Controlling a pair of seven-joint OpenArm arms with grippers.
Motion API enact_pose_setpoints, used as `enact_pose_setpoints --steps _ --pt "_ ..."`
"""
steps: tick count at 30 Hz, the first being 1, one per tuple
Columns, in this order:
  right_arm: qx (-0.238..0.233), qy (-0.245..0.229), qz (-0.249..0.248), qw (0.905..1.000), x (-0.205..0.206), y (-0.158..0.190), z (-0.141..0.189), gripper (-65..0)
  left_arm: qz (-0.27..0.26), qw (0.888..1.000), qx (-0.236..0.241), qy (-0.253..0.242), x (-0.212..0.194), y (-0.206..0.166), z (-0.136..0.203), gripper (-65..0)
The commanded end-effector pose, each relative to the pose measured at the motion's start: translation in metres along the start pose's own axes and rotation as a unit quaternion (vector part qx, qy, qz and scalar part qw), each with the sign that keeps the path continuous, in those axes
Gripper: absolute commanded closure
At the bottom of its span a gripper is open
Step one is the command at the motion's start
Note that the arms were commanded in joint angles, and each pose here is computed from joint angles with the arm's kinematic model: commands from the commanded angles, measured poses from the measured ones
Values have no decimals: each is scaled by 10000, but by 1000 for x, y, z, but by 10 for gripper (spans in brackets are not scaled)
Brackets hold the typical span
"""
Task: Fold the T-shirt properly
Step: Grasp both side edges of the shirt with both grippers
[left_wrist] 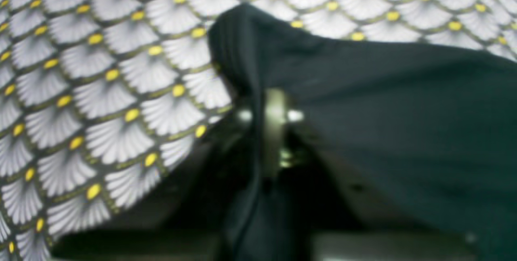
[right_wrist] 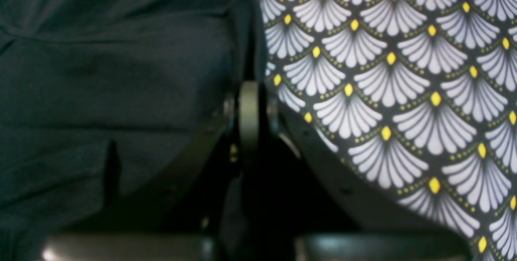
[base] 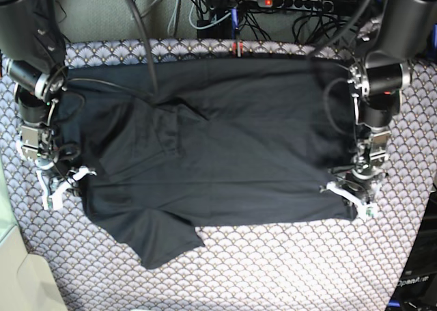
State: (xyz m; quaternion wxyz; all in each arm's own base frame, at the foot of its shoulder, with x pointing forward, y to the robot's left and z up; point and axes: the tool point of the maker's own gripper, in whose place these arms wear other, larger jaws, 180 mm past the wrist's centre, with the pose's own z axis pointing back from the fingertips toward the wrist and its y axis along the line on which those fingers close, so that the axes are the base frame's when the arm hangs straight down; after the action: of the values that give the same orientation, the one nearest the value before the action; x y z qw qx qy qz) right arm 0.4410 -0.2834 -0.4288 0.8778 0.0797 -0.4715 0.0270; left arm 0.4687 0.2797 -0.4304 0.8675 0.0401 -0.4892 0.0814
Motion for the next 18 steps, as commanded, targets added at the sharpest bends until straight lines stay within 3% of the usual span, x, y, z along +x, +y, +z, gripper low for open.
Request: enact_pose_setpoints --steps 1,4,18 --pt "-73 114 113 9998 6 -9 2 0 -49 9996 293 -9 12 14 -2 0" --pt "-74 206 112 9997 2 -9 3 0 -82 9986 520 -54 15 22 -1 0" --pt "-67 165 160 9997 9 -30 17 0 -66 9987 494 113 15 21 -1 0"
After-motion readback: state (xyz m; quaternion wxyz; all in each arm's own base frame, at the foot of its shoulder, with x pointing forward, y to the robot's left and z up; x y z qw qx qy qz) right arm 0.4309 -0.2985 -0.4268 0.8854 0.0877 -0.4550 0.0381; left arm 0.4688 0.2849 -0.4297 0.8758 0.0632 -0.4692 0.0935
